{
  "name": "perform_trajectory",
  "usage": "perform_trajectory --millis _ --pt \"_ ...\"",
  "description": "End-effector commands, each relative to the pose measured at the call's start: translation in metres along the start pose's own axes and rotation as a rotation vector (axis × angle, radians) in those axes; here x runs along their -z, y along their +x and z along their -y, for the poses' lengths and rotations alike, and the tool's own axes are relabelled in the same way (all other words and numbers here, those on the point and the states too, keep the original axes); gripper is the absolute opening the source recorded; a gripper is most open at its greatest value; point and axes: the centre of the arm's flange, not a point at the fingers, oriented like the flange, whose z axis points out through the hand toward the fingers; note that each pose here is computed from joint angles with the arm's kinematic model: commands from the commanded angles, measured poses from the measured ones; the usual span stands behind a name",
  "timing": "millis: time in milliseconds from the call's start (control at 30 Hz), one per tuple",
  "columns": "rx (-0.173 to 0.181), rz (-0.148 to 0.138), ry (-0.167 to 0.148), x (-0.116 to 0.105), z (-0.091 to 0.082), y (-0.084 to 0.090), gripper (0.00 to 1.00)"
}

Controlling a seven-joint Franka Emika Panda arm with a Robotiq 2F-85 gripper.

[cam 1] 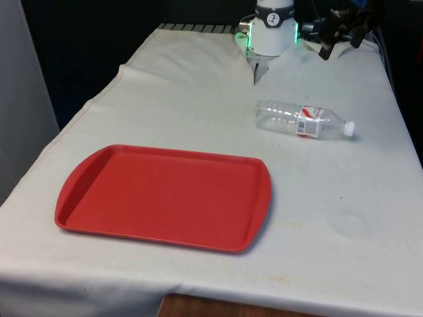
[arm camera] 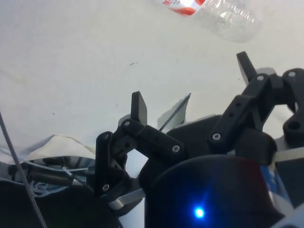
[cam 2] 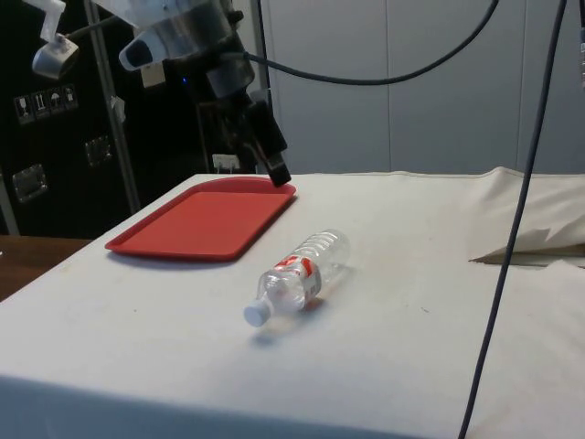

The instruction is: Place the bottle upright on the tray.

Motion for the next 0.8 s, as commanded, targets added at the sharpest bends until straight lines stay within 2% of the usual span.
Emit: perform_trajectory --millis 0,200,233,267,367,533,567,600,767 --pt "-0.002 0.01 -0.007 -0.002 0.0 0.001 1.0" --pt "0.02 0.045 -0.034 -0.002 0.0 -0.001 1.0" --pt "0.016 0.034 -0.027 -0.002 0.0 -0.002 1.0" --pt "0.023 0.049 -0.038 -0.003 0.0 -0.001 1.0" --pt "0.04 0.069 -0.052 -0.005 0.001 -0.002 1.0" --pt "0.062 0.091 -0.074 -0.009 0.002 -0.001 1.0" --pt "0.059 0.083 -0.069 -0.008 0.001 -0.002 1.0" --pt "0.071 0.101 -0.082 -0.01 0.002 -0.001 1.0" --pt "0.092 0.125 -0.104 -0.015 0.002 -0.001 1.0"
